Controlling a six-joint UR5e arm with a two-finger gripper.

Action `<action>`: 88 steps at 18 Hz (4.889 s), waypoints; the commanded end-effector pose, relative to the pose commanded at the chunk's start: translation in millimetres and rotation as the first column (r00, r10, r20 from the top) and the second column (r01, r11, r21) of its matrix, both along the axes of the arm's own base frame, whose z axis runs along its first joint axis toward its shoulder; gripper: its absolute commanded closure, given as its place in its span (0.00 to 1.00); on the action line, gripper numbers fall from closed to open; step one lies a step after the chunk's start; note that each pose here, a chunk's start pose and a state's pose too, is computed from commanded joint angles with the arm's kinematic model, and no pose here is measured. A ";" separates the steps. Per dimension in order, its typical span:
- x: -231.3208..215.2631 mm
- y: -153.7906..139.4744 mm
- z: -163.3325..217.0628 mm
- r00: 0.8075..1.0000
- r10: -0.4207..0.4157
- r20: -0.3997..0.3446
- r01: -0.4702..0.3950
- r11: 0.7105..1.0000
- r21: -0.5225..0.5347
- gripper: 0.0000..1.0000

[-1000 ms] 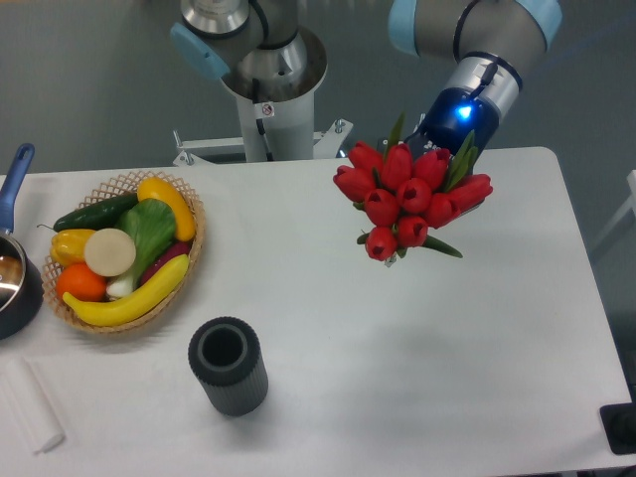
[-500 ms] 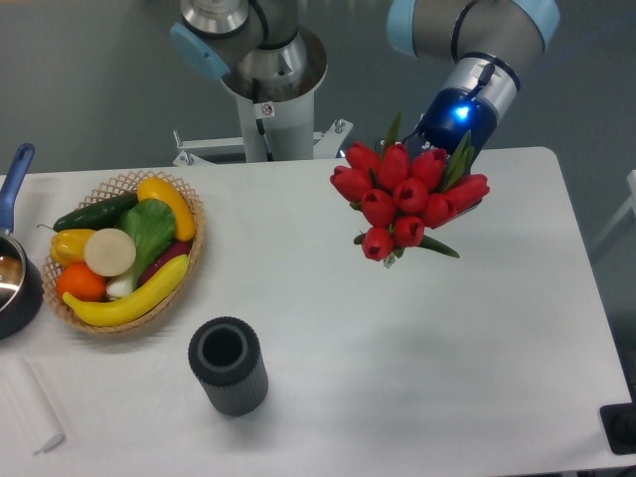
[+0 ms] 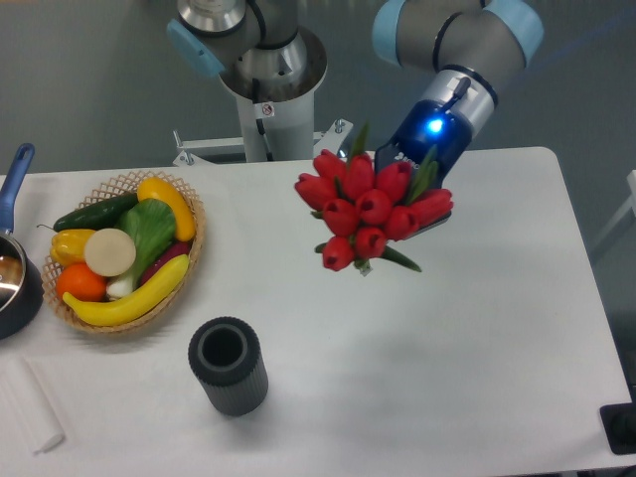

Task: Insert the flowers into the vase
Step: 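Hold the red tulip bouquet in the gripper and begin moving toward the vase, then carry the tulip bouquet over the dark grey vase, stems pointing down, then lower the tulip stems into the vase opening, then push the bouquet deeper into the vase and settle it upright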

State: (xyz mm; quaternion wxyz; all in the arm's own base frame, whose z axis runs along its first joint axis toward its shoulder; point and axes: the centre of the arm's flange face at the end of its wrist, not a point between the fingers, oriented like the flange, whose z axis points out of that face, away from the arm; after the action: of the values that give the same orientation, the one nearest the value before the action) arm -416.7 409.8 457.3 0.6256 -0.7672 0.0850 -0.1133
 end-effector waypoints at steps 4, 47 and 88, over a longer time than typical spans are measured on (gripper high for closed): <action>1.2 4.5 3.8 0.996 -0.089 -0.022 0.091 0.976 0.198 0.72; 63.5 122.7 -100.8 0.943 -0.325 0.068 0.307 0.932 0.195 0.72; 52.5 132.6 -196.2 0.941 -0.308 0.139 0.296 0.950 0.102 0.69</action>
State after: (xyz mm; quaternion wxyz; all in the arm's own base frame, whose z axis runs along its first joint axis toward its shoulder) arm -364.3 542.4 261.1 0.6356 -0.7084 0.1579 -0.2632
